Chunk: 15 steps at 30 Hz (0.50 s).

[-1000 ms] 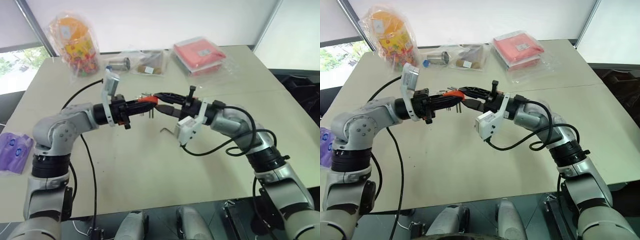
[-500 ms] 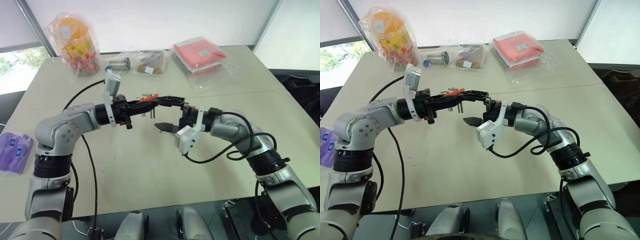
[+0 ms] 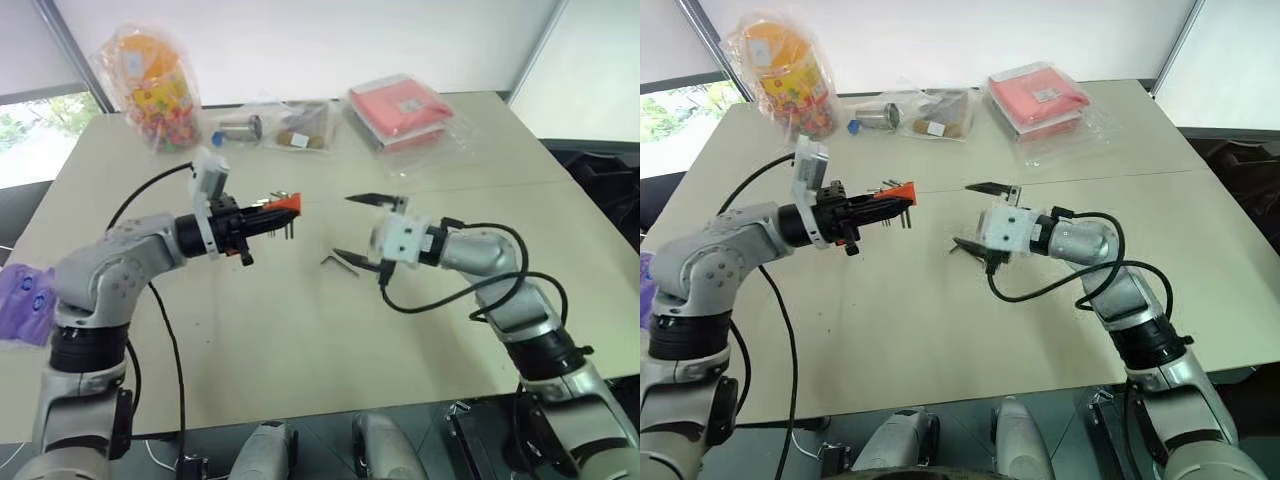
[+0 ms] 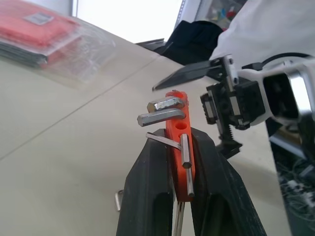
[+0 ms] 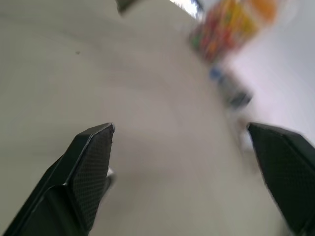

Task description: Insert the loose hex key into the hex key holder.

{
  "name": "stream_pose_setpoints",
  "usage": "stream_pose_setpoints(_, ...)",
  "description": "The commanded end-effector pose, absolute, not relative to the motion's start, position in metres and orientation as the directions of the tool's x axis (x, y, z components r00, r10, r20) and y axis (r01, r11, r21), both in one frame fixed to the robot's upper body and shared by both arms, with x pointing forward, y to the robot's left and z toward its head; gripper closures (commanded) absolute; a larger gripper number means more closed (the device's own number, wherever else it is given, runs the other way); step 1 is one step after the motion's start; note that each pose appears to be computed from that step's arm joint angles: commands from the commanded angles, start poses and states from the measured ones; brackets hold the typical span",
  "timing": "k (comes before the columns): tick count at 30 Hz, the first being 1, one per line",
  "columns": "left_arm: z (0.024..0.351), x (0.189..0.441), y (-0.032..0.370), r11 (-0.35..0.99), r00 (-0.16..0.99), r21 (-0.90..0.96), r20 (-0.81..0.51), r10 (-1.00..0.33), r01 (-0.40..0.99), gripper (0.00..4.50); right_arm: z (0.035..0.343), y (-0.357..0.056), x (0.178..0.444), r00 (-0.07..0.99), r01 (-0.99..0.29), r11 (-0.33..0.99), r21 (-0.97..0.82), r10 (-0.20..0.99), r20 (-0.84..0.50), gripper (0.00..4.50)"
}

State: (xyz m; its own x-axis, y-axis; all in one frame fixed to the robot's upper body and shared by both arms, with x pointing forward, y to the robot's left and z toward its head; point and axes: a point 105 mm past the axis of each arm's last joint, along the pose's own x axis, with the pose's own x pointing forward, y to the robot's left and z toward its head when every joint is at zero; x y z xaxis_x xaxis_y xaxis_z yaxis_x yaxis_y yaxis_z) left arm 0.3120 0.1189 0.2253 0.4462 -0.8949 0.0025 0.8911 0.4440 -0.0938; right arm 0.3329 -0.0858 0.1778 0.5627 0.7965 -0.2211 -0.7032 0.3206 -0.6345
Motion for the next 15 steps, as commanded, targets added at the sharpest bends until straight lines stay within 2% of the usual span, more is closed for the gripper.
stream_pose_setpoints(1, 0.244, 0.307, 0.123, 0.476, 0.476, 0.001, 0.050, -0.878, 0.879, 4.50, 0.166, -0.086, 0.329, 0.553, -0.807, 0.396, -0.438, 0.765, -0.328, 0.05)
stream_pose_setpoints(7, 0.246, 0.304, 0.126, 0.512, 0.511, 0.023, 0.055, -0.858, 0.858, 4.50, 0.129, -0.081, 0.344, 0.584, -0.809, 0.534, -0.243, 0.693, -0.422, 0.05)
stream_pose_setpoints(15, 0.242, 0.299, 0.131, 0.546, 0.545, 0.023, 0.050, -0.837, 0.837, 4.50, 0.108, -0.070, 0.366, 0.621, -0.768, 0.604, -0.214, 0.620, -0.480, 0.05)
